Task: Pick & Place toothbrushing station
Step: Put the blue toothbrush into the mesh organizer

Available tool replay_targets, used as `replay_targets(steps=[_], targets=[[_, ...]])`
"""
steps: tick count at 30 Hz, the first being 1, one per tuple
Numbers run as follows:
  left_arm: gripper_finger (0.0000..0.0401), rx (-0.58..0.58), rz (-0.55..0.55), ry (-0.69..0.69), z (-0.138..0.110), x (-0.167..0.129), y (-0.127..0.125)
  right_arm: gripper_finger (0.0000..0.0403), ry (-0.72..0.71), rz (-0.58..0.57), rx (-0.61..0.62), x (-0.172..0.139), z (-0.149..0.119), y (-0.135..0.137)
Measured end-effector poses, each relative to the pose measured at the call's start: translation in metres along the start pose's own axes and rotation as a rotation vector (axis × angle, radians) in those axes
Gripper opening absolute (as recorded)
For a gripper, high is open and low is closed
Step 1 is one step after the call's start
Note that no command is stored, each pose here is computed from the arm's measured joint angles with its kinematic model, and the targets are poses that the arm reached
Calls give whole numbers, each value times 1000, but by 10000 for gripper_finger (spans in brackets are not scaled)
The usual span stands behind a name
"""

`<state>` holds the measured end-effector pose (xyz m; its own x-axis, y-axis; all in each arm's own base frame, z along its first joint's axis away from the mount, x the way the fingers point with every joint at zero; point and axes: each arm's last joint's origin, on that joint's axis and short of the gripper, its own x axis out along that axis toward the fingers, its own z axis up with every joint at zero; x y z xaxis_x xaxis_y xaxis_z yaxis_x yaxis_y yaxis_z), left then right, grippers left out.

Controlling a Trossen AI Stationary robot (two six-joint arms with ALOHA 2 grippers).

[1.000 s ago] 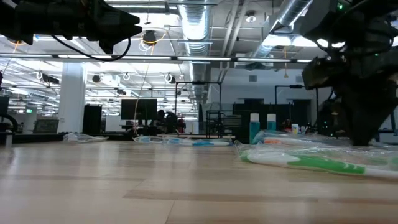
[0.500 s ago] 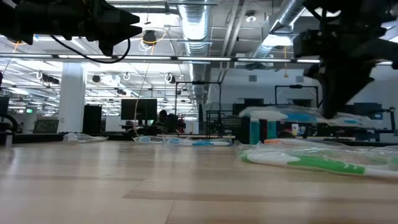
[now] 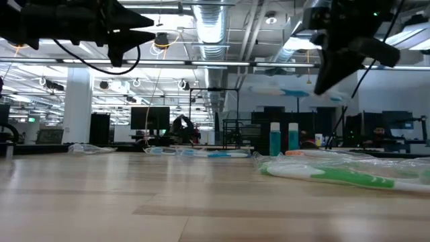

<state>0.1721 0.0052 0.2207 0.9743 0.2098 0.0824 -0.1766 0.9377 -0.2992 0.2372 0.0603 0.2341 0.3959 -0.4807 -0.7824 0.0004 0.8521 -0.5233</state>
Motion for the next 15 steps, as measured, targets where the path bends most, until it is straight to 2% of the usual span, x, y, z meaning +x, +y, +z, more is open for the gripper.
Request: replay_targets(steps=[4,8,11,15], targets=[[145,-42,28,-15,-4,9,5,0,-30,-84,-39,-6,8,-8],[145,-132,58,-3,-7,24,11,0,-48,-121,-56,-9,14,-16],[145,-176,23,33,-4,41,12,0,-56,-131,-76,-10,18,-20],[145,-180,-44,77,3,67,12,0,-75,-165,-119,-10,21,-22]])
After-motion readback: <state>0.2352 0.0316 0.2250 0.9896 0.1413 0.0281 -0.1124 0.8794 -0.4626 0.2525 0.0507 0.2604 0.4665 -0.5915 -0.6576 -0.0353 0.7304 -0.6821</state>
